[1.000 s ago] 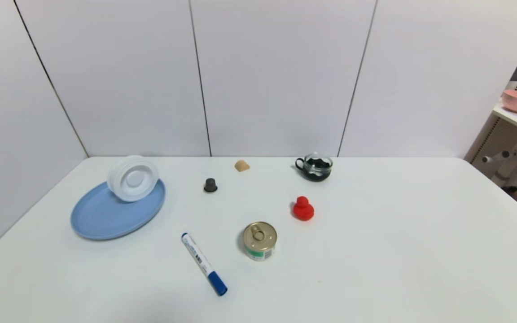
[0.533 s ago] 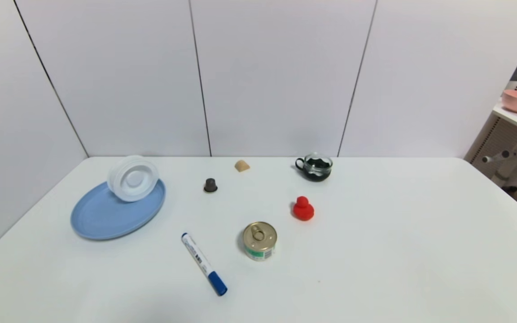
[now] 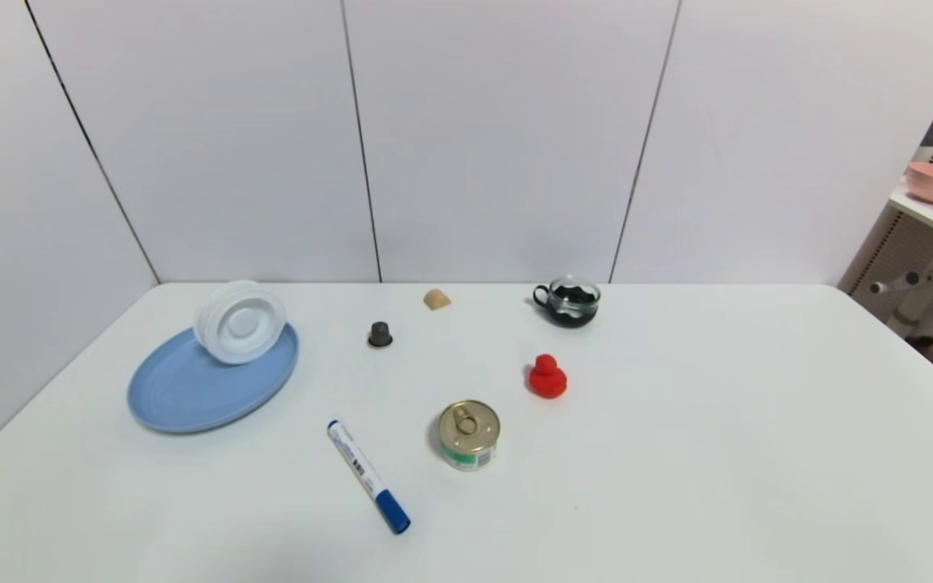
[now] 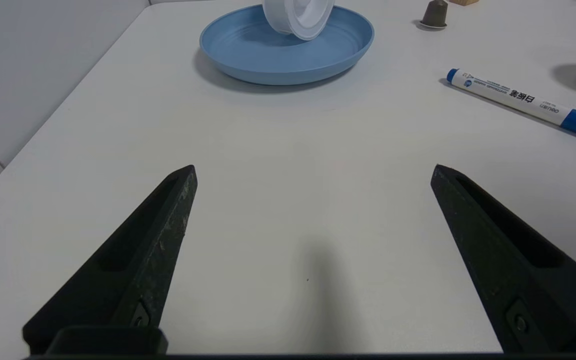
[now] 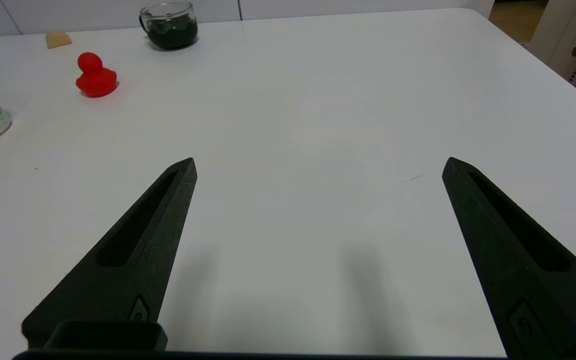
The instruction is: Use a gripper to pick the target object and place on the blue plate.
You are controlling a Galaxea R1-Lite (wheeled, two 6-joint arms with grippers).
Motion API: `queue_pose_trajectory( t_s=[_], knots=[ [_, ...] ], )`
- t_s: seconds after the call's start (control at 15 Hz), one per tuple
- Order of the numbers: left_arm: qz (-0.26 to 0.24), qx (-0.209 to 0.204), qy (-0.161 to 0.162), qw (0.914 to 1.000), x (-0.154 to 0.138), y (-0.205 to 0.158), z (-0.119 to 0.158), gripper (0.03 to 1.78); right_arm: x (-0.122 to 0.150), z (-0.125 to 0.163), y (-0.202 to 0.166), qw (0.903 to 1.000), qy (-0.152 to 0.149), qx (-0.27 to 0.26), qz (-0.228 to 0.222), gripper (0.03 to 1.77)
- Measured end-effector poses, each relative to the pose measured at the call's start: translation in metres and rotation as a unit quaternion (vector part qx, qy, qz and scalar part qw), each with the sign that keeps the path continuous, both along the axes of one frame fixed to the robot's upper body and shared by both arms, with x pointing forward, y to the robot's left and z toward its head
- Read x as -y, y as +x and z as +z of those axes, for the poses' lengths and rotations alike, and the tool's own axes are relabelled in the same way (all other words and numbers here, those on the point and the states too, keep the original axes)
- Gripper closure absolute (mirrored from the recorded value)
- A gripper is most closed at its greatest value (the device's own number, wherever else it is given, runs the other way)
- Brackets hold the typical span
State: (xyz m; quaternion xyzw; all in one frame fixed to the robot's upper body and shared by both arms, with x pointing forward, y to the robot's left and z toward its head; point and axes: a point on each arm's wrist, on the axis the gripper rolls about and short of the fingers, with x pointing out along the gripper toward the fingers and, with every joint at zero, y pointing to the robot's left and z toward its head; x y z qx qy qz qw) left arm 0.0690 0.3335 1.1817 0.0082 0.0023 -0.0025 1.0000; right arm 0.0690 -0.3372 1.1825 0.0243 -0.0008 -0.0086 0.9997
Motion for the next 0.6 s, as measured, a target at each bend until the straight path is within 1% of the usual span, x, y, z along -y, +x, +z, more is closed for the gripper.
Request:
queue_pose_trajectory(
  t_s=[0.6],
  knots=[
    [0.000, 0.000, 0.000, 1.0000, 0.0000, 0.0000, 0.0001, 0.12, 0.0000, -0.0002, 0.0000, 1.0000, -0.001, -0.001, 0.000, 0.10]
  ],
)
